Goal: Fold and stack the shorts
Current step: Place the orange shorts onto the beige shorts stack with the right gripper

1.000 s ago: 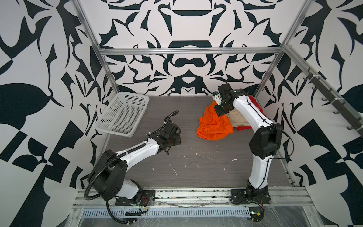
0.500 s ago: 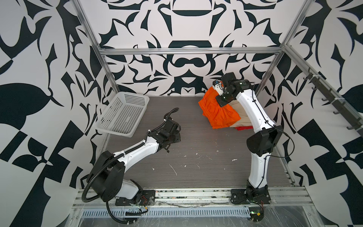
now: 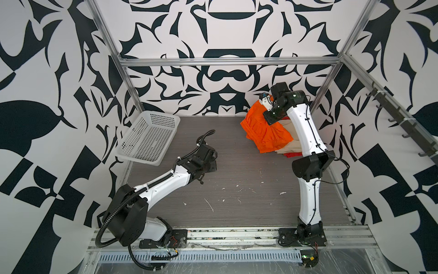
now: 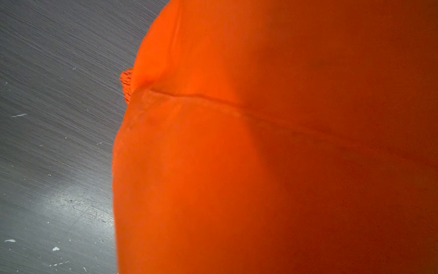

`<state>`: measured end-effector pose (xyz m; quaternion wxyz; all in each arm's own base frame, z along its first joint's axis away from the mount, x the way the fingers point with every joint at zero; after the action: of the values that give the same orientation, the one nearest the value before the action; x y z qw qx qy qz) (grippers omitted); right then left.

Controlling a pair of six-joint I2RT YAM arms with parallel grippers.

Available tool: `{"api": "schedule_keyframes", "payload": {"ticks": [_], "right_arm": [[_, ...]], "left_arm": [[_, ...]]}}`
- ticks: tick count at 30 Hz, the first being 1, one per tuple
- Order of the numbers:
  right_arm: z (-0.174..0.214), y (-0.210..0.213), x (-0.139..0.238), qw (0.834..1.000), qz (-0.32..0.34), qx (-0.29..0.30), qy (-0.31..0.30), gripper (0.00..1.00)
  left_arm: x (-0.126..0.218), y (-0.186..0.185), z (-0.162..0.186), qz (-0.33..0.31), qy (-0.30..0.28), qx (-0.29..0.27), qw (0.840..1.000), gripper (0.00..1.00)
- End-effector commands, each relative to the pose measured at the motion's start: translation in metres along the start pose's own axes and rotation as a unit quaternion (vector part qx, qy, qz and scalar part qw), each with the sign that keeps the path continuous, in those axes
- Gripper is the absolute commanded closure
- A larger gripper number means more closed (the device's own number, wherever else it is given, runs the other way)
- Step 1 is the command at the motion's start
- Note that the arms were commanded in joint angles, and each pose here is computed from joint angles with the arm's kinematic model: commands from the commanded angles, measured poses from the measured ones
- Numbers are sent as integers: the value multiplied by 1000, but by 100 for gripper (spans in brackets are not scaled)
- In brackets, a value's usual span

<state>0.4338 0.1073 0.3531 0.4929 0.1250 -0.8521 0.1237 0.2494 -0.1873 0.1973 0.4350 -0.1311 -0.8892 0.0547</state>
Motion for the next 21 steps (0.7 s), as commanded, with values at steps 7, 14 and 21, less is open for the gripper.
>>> {"api": "schedule_keyframes", "payload": {"ticks": [7, 14, 21], "right_arm": [[3, -23, 66, 997, 12, -20, -78, 100], [8, -42, 83, 994, 0, -39, -99, 100], [13, -69, 80, 992, -22, -67, -107, 100]], "left_arm": [[11, -1, -9, -6, -12, -3, 1000, 57], [12, -3, -13, -3, -16, -4, 1000, 56], [14, -5, -17, -3, -22, -6, 1000, 57]]}}
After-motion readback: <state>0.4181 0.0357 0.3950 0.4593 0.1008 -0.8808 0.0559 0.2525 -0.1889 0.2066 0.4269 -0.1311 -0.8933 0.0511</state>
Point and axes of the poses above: each gripper's point midway between its finger pads, its own x axis back along the fingers, its own y axis along the line the jaws close on, z = x × y, the point moved 10 cm from there along x, back along the fingers, and after that the axes turned 9 degrees about -x, right-handed, at the moved point
